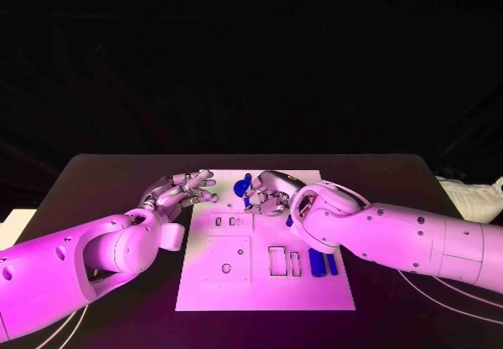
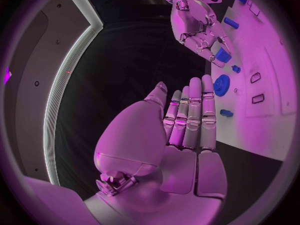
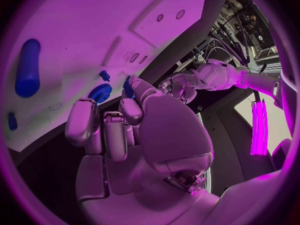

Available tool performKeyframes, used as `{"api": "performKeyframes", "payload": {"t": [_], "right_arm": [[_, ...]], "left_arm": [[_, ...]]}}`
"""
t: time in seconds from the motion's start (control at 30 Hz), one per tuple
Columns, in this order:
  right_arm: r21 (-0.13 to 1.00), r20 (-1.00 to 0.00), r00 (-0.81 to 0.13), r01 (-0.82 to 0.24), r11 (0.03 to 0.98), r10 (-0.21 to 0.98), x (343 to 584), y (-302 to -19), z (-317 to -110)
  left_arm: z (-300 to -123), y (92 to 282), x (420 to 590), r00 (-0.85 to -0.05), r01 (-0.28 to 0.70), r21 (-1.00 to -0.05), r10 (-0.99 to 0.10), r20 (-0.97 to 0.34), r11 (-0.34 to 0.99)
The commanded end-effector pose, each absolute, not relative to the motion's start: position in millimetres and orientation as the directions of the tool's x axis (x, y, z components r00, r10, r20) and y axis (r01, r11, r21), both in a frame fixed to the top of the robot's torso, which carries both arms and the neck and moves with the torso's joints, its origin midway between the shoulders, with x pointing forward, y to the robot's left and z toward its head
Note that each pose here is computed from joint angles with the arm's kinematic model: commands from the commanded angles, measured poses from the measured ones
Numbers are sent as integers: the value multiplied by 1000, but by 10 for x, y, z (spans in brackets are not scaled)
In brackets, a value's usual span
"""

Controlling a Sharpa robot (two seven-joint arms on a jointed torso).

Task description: Assemble the parts on the task board

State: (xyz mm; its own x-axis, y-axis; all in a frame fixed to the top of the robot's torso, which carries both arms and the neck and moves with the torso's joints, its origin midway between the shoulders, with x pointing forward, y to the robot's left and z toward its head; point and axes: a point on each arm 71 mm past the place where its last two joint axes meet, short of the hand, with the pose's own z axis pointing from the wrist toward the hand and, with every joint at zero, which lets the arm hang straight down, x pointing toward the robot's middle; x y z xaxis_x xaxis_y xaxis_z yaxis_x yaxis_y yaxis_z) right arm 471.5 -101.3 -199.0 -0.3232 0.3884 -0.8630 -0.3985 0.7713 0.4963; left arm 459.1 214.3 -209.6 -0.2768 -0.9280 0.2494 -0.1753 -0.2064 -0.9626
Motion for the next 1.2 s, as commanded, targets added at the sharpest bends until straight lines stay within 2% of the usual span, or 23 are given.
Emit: {"api": "performKeyframes", "payload": {"t": [0.03, 0.57, 1.2], "right_arm": [[434, -892, -322, -410, 803, 318, 4681, -941, -2043], [406, -897, -351, -412, 816, 269, 4627, -774, -2212], [370, -909, -350, -433, 822, 225, 4588, -712, -2299]], "left_arm": [[-2066, 2140, 4598, -296, -143, -965, -921, 253, -219], [-2067, 2121, 4596, -299, -148, -964, -919, 257, -221], [-2070, 2097, 4581, -310, -165, -961, -914, 263, -220]]}}
